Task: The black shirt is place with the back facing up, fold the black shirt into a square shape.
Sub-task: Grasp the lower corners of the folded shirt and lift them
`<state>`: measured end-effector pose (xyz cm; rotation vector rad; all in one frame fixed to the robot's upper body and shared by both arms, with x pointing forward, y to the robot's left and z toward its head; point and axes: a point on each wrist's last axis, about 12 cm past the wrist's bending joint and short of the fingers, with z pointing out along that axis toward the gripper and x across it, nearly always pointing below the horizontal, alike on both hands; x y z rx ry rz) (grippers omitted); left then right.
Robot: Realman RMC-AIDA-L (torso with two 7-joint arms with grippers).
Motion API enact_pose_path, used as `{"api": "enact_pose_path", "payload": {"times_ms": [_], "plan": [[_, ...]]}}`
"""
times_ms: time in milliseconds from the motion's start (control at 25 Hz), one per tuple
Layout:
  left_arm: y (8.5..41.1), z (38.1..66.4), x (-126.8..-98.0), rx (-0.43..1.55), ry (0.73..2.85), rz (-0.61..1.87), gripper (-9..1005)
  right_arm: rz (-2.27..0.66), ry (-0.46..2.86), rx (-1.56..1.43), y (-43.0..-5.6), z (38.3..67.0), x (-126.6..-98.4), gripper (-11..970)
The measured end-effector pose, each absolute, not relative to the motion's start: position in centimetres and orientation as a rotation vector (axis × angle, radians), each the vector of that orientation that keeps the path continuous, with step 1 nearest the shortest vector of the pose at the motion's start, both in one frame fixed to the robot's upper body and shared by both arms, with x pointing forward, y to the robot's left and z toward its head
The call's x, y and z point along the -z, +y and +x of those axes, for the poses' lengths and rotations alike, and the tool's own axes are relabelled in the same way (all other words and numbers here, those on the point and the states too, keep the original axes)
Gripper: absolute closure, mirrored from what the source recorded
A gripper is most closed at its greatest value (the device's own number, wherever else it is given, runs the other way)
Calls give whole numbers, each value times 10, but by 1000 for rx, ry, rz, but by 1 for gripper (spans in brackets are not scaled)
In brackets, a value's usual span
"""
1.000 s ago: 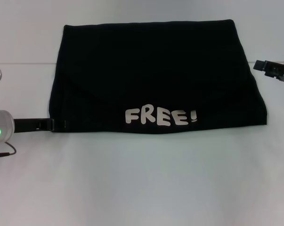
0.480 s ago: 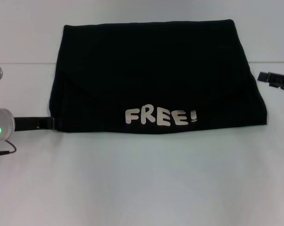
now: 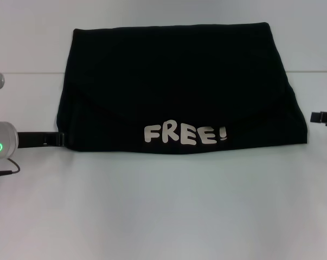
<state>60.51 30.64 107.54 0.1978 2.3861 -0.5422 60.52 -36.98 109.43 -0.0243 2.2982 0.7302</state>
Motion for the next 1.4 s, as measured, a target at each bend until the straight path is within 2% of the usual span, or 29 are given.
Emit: {"api": "enact_pose_path", "payload": {"times_ms": [720, 1120, 1400], "plan": [[302, 608, -1078, 545, 2384, 225, 995, -94, 2354, -620, -329, 619, -1075, 390], [302, 609, -1078, 545, 2384, 225, 994, -61, 2361, -578, -328, 619, -1068, 402], [302, 609, -1078, 545, 2384, 224, 994, -61, 2363, -572, -325, 619, -1065, 457]]}}
